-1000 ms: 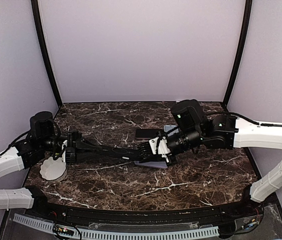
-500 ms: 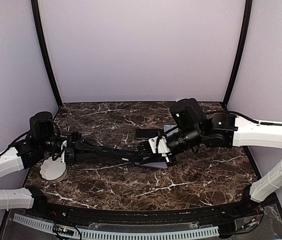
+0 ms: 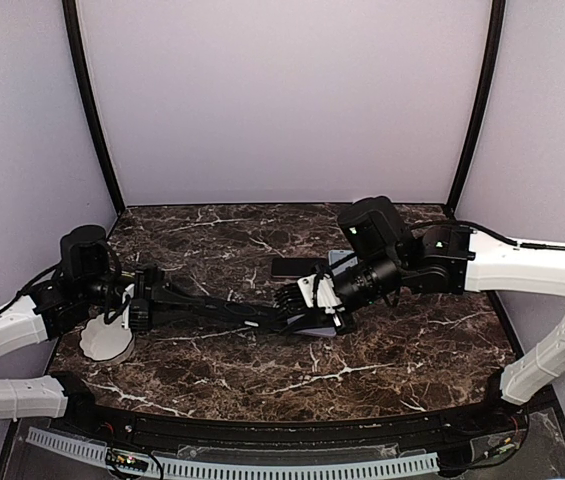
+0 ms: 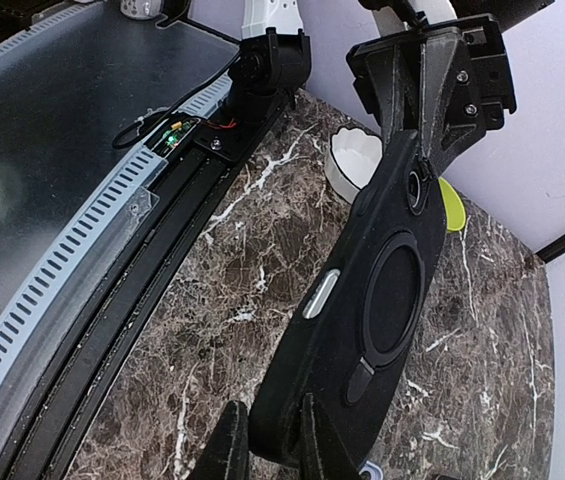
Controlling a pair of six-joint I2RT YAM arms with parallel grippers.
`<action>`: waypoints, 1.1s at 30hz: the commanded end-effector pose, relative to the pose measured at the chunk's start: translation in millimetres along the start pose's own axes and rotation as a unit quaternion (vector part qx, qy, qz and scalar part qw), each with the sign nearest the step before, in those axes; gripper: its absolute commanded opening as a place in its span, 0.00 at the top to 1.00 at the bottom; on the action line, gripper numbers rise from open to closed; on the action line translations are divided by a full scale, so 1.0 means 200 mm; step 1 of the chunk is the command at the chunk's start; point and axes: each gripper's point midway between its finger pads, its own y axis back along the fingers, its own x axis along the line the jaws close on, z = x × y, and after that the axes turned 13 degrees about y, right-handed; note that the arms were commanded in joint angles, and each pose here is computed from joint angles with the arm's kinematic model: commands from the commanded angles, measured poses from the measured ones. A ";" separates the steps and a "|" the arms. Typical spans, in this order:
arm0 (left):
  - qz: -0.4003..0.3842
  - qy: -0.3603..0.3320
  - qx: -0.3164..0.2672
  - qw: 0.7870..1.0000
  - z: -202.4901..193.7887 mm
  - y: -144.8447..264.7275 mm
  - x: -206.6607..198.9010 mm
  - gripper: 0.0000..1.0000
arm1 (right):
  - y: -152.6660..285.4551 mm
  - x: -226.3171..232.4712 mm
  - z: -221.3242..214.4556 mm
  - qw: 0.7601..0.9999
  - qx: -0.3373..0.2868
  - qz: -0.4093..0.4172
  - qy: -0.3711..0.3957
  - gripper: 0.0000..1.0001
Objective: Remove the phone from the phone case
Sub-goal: Remove the top right corner of the phone case from itself.
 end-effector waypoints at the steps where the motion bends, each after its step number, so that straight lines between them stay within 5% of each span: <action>1: 0.016 -0.083 -0.042 0.996 0.14 0.01 0.06 1.00 | -0.02 0.07 0.08 0.998 -0.037 0.045 -0.014 0.98; 33: 0.012 -0.091 -0.049 0.995 0.16 -0.01 0.05 1.00 | -0.06 0.11 0.05 0.995 -0.029 0.083 -0.041 1.00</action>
